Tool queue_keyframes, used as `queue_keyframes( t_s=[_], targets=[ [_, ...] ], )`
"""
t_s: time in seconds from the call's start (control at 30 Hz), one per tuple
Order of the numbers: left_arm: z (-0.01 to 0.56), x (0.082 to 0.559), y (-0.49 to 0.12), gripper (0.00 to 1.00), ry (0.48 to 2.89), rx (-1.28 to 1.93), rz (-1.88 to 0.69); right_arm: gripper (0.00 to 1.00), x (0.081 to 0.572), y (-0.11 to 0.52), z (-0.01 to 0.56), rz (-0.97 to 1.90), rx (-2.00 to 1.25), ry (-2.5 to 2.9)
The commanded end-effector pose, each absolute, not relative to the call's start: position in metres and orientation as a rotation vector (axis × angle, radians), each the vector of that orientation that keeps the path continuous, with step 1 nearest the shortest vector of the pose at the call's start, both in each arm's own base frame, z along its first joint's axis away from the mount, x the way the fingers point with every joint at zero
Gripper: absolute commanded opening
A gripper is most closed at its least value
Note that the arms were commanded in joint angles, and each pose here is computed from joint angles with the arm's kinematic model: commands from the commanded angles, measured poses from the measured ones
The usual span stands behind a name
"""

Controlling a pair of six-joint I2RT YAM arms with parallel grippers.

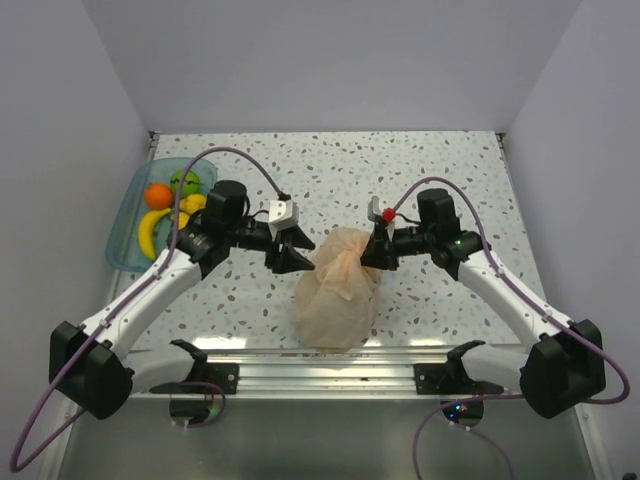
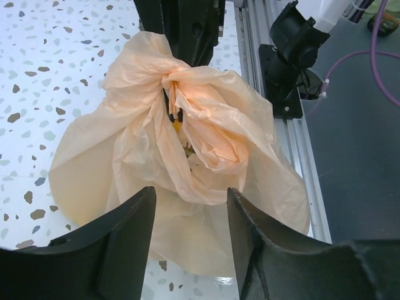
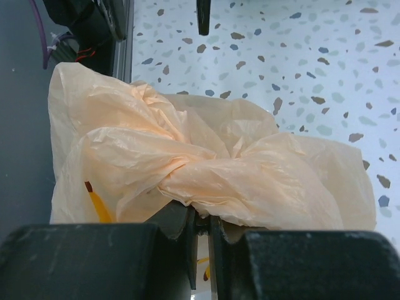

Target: Place the fake fruits into the plastic bag and tie a complex knot

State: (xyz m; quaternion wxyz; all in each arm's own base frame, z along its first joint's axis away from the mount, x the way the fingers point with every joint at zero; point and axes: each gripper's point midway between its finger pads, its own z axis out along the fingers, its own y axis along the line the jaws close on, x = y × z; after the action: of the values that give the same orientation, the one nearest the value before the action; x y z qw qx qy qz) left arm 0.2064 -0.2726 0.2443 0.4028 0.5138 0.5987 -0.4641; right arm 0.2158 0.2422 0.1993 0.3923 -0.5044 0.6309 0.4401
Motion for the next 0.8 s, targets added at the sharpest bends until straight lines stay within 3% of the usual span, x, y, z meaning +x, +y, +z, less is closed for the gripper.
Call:
queue_keyframes(
  t_s=[0.0, 0.07, 0.47, 0.5, 0.63, 0.7, 0.77],
  targets=[
    [0.242, 0.197, -0.274, 0.56, 1.466, 1.346, -1.138, 0.0, 0.225, 0.251, 0.221, 1.03, -1.352, 1.417],
    [0.242, 0.191, -0.29, 0.61, 1.437, 1.38, -1.098, 0.0, 0.221, 0.251, 0.221, 1.043, -1.371, 1.422],
    [0.233, 0.198, -0.346, 0.62, 1.391, 1.429, -0.988, 0.0, 0.208, 0.245, 0.208, 1.023, -1.429, 1.43],
    [0.23, 0.201, -0.349, 0.59, 1.406, 1.421, -0.982, 0.0, 0.207, 0.245, 0.208, 1.022, -1.435, 1.427],
    [0.227, 0.202, -0.352, 0.1, 1.42, 1.467, -0.967, 0.0, 0.205, 0.242, 0.203, 1.01, -1.445, 1.45],
    [0.225, 0.2, -0.349, 0.0, 1.424, 1.506, -0.943, 0.0, 0.204, 0.24, 0.202, 1.003, -1.444, 1.455],
    [0.217, 0.195, -0.336, 0.0, 1.461, 1.531, -0.915, 0.0, 0.202, 0.239, 0.201, 0.997, -1.451, 1.456]
  ],
)
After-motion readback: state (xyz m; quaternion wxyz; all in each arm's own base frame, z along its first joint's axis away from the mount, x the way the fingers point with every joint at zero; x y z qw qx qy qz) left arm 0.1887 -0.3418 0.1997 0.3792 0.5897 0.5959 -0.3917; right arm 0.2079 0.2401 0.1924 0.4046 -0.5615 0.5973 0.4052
